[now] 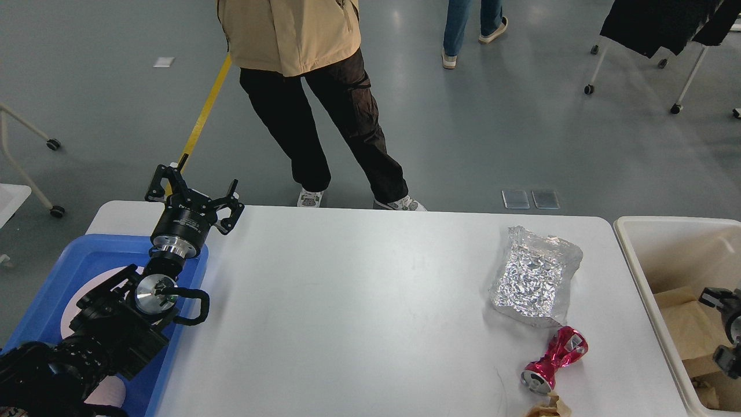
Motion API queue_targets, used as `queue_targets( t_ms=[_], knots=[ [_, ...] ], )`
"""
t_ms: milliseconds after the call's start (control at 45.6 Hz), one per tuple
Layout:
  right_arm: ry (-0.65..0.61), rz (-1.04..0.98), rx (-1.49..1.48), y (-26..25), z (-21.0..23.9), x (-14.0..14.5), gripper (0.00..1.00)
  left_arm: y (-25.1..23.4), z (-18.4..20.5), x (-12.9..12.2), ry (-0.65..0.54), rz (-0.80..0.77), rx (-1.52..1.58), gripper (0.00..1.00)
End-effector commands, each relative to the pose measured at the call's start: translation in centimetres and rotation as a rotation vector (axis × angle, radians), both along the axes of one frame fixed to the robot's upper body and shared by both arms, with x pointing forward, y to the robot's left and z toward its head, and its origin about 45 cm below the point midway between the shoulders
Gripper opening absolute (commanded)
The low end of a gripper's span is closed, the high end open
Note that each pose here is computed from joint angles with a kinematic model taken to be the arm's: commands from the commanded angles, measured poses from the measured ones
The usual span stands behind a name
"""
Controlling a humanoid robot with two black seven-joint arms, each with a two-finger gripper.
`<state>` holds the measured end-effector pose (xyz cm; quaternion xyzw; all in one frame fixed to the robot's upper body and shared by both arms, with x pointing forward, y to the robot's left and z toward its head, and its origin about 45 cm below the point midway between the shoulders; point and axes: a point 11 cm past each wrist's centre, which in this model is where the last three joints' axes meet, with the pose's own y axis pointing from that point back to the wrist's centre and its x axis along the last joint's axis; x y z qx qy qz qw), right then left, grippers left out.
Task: Tidy desktop
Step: 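Move the right gripper over the foil-wrapped bundle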
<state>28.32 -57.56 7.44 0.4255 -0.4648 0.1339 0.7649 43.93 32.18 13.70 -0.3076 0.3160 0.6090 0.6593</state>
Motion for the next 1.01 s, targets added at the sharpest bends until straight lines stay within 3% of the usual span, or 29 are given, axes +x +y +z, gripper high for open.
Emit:
queue_targets(
  t_ms=[0,416,570,701,855,986],
  knots=[
    [-0.001,0.006,0.022,0.9,-0.7,0.2,1.0,0.0,0.0,0.0,0.0,0.0,0.0,0.99],
    [-0.027,0.015,0.025,1.3,0.2,1.6,1.0,0.0,0.0,0.0,0.0,0.0,0.0,0.99],
    [-0.125,0.035,0.092,3.6,3.9,7.3,1.0,0.0,0.0,0.0,-0.001,-0.001,-0.001,0.99],
    [-0.142,0.02,0.239,5.8,9.7,11.9,1.0,0.0,0.0,0.0,-0.001,-0.001,-0.001,0.99],
    [-0.043,0.076,0.442,11.6,14.9,13.9,1.0,0.0,0.0,0.0,-0.001,-0.001,-0.001,0.99],
    [0.102,0.211,0.551,18.7,17.7,12.8,1.0,0.0,0.0,0.0,-0.001,-0.001,-0.001,0.99]
  ],
)
